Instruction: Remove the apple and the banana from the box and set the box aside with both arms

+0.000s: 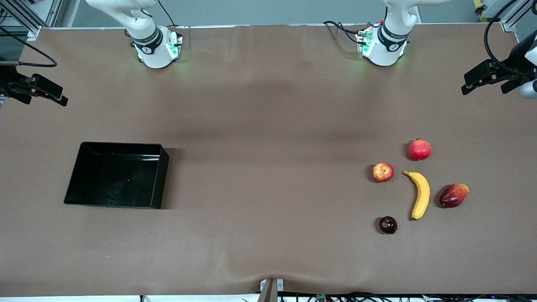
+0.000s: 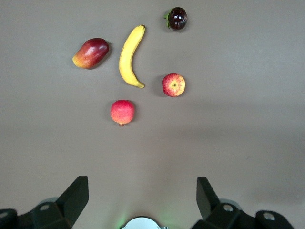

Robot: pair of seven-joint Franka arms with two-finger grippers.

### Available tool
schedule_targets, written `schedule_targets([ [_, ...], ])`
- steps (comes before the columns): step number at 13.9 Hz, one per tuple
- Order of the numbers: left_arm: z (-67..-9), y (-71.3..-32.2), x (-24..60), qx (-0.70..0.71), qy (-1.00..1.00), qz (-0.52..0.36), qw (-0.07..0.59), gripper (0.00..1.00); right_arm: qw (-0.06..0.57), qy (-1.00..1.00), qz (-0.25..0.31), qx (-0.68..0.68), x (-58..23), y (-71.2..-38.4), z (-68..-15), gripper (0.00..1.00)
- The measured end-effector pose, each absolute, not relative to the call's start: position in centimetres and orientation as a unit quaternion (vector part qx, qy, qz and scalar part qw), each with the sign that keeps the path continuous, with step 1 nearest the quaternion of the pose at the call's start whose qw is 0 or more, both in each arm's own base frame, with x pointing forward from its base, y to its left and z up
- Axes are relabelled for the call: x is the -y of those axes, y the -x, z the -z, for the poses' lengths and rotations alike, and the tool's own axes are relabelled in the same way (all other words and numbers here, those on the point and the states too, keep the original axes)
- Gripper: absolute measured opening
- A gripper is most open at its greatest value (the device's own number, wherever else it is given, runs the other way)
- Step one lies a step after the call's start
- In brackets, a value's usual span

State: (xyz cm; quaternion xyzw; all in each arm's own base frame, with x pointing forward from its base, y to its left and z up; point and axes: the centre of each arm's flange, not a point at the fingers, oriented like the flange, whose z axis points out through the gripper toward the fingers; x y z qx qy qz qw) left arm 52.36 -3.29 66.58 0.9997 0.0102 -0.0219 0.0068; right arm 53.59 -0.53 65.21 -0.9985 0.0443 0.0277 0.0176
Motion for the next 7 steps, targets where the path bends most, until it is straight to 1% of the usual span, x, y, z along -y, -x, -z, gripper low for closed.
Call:
schedule_targets([
  [7, -66.58, -52.37, 3.18, -0.012, -1.000, 0.022, 0.007, 1.00, 0.017, 0.999, -0.028, -0.041, 0.13, -53.59, -65.20, 1.00],
])
